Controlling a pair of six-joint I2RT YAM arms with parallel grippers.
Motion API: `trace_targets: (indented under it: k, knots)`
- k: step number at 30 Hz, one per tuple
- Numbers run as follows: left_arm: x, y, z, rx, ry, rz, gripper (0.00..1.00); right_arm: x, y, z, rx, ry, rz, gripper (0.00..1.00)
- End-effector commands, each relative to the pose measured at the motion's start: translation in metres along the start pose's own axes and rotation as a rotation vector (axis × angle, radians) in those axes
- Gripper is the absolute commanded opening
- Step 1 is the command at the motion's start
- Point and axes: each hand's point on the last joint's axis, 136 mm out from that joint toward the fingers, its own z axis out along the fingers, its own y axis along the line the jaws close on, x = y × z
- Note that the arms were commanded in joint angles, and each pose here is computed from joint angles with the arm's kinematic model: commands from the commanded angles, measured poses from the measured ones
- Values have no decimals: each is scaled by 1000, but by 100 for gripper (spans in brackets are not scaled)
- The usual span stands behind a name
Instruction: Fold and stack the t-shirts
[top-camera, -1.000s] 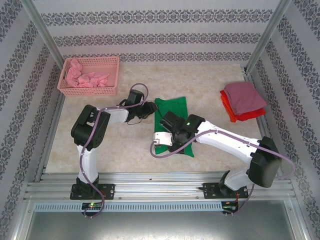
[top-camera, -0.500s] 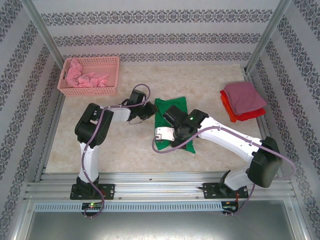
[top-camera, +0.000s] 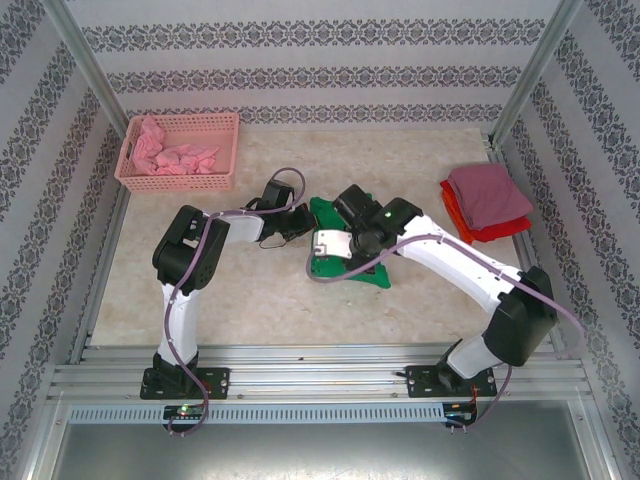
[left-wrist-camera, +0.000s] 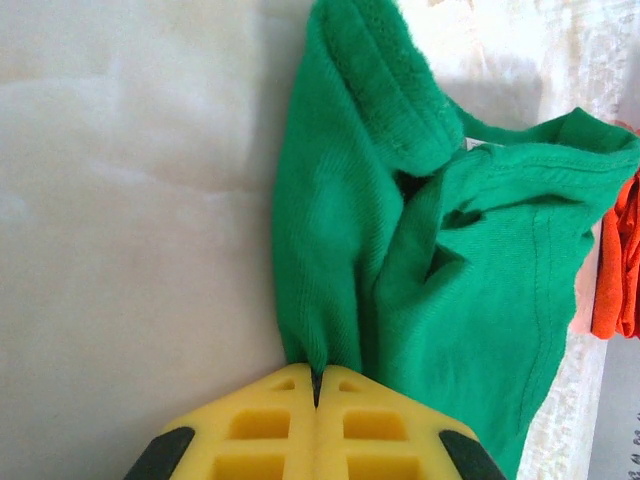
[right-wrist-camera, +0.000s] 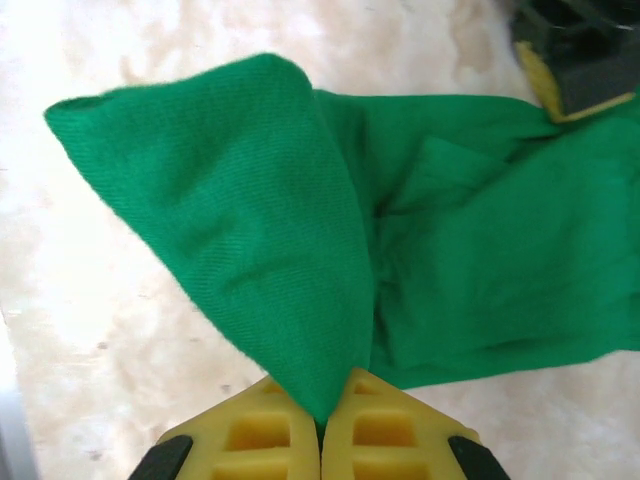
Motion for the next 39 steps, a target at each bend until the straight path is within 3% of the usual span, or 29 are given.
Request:
trace_targets:
  k: [1, 13, 39]
  knots:
    - [31, 60, 12, -157, 118, -78, 0, 2, -35, -2, 69, 24, -38, 0]
    - [31, 77, 15, -160, 166, -172, 0, 1, -120, 8, 156, 38, -33, 0]
    - [35, 79, 19, -141, 210, -156, 0, -2, -184, 88, 145, 53, -7, 0]
